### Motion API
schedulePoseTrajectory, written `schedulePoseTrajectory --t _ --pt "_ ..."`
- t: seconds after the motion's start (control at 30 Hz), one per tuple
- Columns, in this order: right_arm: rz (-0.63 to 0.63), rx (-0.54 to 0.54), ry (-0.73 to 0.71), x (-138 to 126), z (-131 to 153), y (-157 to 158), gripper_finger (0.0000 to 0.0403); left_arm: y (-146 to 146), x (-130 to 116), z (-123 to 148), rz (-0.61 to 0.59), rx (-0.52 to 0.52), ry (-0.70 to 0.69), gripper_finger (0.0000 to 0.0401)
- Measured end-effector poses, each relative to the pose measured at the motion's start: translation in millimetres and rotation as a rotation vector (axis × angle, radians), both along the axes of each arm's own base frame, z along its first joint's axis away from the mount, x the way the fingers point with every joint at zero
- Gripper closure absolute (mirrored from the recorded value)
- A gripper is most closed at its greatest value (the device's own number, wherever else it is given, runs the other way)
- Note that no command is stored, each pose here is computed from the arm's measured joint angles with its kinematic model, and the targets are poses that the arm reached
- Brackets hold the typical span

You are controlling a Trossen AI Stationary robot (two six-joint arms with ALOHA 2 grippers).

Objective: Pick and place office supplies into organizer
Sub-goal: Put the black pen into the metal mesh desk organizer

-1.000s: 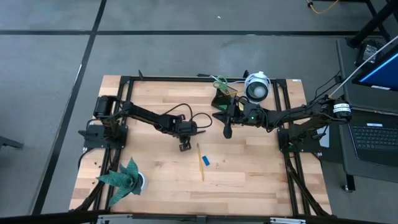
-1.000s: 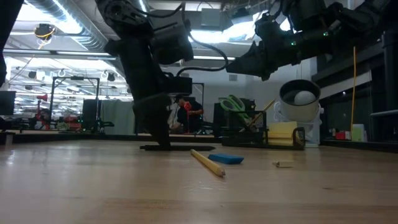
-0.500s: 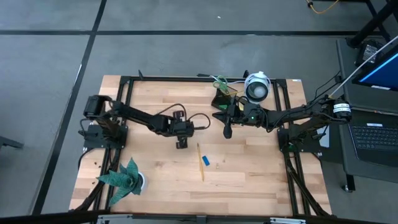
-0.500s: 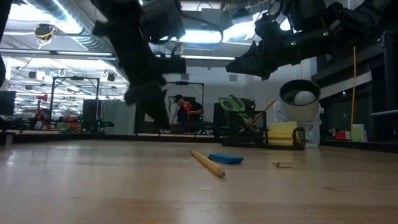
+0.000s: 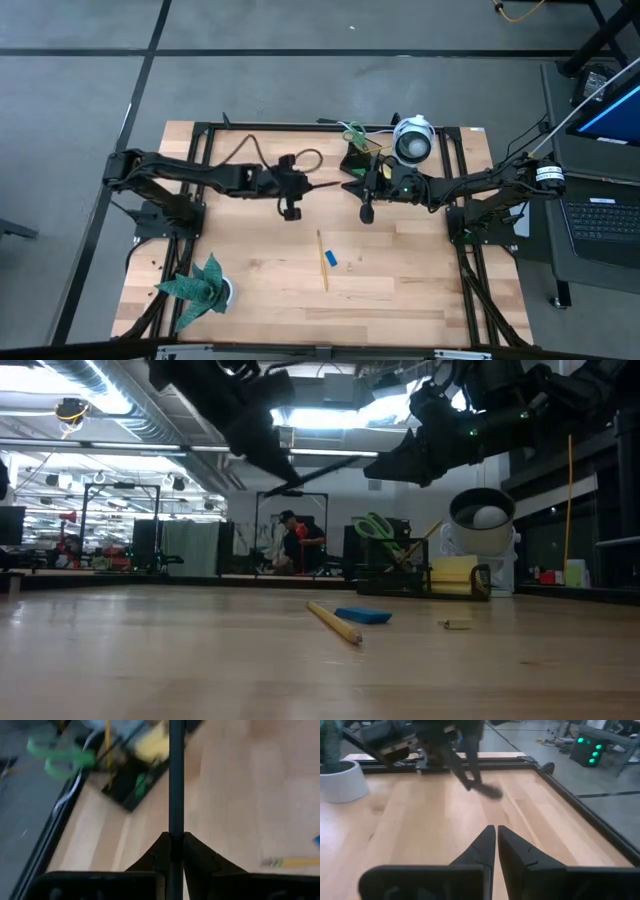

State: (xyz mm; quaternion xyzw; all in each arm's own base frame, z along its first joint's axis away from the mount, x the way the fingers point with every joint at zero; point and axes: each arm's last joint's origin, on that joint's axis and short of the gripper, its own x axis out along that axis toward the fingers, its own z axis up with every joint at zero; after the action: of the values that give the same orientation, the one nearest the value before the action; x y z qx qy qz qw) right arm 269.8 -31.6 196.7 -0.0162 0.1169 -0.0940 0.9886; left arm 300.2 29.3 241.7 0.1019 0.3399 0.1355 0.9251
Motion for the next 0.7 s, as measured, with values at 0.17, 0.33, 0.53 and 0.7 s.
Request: schedulePoseTrajectory --t 0.17,0.33,0.53,0.7 --pt "0.011 0.002 -0.001 0 0 0 0.0377 16 -11 -1 -0.065 -0.054 -0.147 0.0376" --pt "0.011 -0.001 -0.025 1 2 0 0.0377 24 -16 -9 -0.162 -0.095 -0.315 0.0375" --pt "0.02 -0.004 -0.086 2 8 0 0.0364 30 -21 -17 -0.207 -0.089 -0.432 0.0375" --pt "0.057 0.02 -0.175 6 11 1 0.0318 27 -20 -13 -0.286 -0.096 -0.486 0.0375"
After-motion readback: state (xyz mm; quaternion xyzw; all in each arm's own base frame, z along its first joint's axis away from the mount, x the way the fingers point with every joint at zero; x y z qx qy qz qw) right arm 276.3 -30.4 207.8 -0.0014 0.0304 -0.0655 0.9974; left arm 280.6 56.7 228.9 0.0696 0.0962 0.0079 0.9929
